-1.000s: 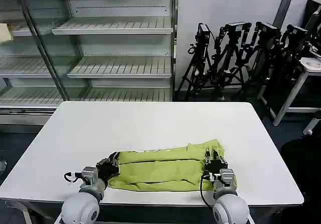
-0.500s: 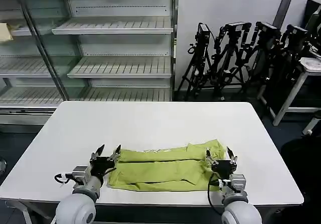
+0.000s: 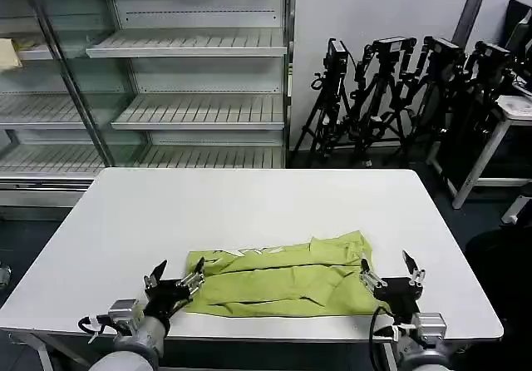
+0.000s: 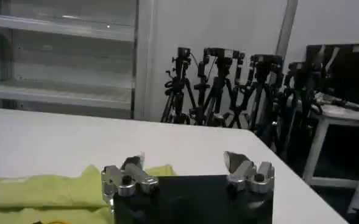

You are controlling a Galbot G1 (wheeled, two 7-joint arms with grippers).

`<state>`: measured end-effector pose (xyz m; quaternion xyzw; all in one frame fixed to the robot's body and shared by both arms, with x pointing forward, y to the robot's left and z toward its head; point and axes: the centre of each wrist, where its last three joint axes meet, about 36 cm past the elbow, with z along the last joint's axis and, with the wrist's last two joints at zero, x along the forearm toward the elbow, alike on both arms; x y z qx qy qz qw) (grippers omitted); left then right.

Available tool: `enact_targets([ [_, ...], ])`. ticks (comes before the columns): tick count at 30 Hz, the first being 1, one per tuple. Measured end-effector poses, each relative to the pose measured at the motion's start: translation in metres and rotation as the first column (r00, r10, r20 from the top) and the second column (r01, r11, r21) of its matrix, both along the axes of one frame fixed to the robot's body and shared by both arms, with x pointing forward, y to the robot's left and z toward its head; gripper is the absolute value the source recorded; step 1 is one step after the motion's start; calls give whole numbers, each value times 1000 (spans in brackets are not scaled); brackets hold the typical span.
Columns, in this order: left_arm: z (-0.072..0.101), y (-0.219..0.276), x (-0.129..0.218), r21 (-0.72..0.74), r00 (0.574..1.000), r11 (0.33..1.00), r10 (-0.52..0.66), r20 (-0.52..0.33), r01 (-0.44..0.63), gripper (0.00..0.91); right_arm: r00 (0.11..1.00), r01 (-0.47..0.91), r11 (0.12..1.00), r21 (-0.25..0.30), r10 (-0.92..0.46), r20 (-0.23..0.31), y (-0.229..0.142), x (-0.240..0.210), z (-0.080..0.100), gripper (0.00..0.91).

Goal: Fold and organize the clothes.

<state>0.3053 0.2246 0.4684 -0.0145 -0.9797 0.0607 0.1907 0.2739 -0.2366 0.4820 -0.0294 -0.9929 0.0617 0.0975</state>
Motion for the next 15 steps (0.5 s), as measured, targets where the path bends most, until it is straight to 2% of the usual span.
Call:
enact_targets([
  [15,1,5,-3,-5,999,999,40,-6,-40,907,1000,2,1000,-19,-2,-3,2,-31,17,907],
])
